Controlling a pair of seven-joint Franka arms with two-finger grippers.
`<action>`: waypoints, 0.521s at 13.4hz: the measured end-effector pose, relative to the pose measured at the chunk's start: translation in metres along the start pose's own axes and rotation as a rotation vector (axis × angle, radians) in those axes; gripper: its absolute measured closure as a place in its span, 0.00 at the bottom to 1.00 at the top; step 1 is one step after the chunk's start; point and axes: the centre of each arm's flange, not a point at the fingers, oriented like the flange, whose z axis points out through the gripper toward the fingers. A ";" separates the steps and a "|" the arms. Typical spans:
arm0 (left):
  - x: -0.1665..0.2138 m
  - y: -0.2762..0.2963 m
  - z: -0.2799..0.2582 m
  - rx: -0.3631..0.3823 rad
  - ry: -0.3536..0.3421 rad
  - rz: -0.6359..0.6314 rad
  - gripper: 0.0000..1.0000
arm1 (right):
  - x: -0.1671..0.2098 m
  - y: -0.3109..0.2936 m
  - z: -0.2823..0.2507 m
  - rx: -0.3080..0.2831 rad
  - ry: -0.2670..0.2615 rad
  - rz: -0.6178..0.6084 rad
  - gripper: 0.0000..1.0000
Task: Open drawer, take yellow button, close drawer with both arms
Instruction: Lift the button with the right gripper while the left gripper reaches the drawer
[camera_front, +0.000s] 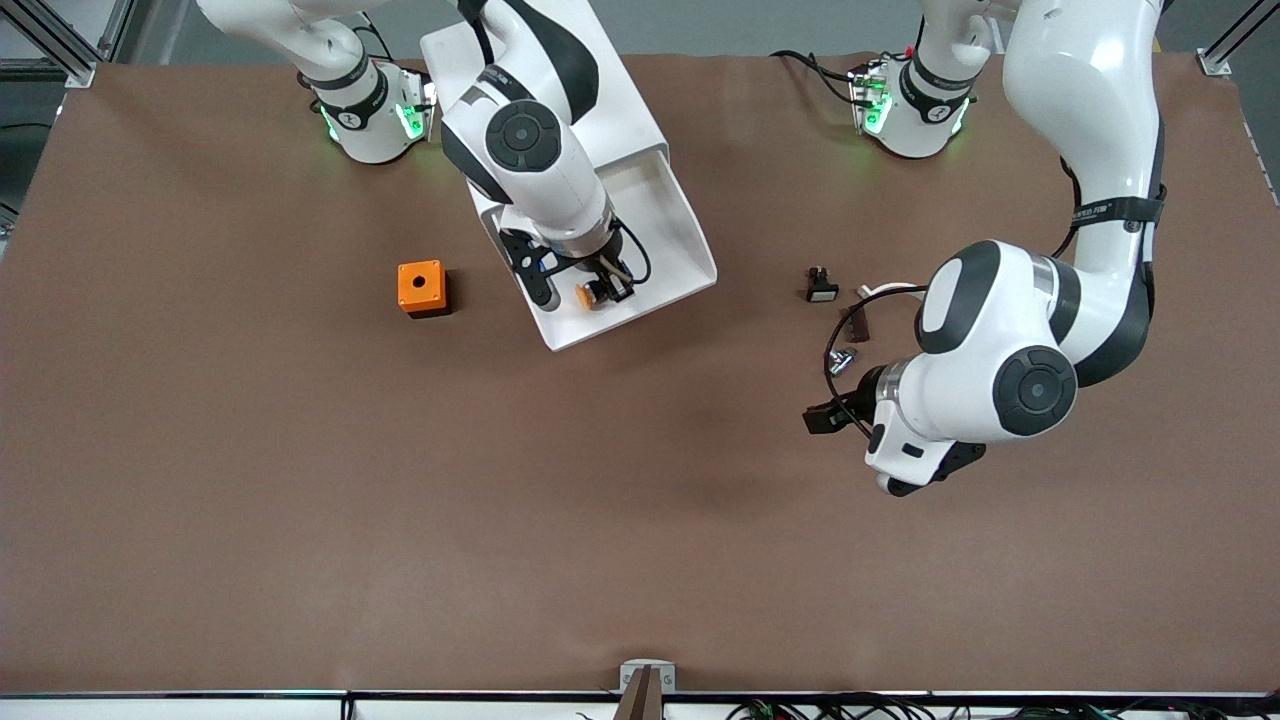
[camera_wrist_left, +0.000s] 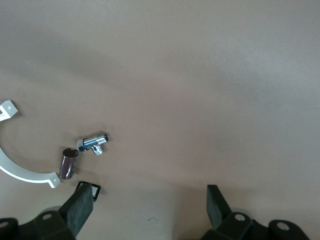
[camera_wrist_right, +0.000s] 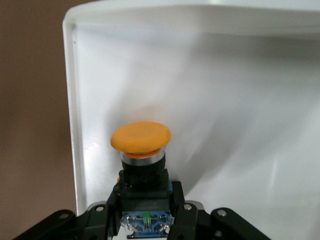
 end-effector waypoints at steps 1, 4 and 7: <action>-0.003 0.004 0.001 -0.008 -0.001 0.005 0.00 | -0.001 -0.002 -0.003 0.007 -0.002 -0.018 0.59; -0.012 0.026 0.007 -0.046 0.037 0.036 0.00 | 0.003 -0.012 -0.031 0.011 -0.002 -0.074 0.59; -0.047 0.073 0.040 -0.045 0.050 0.054 0.00 | 0.029 -0.024 -0.086 -0.016 -0.003 -0.156 0.59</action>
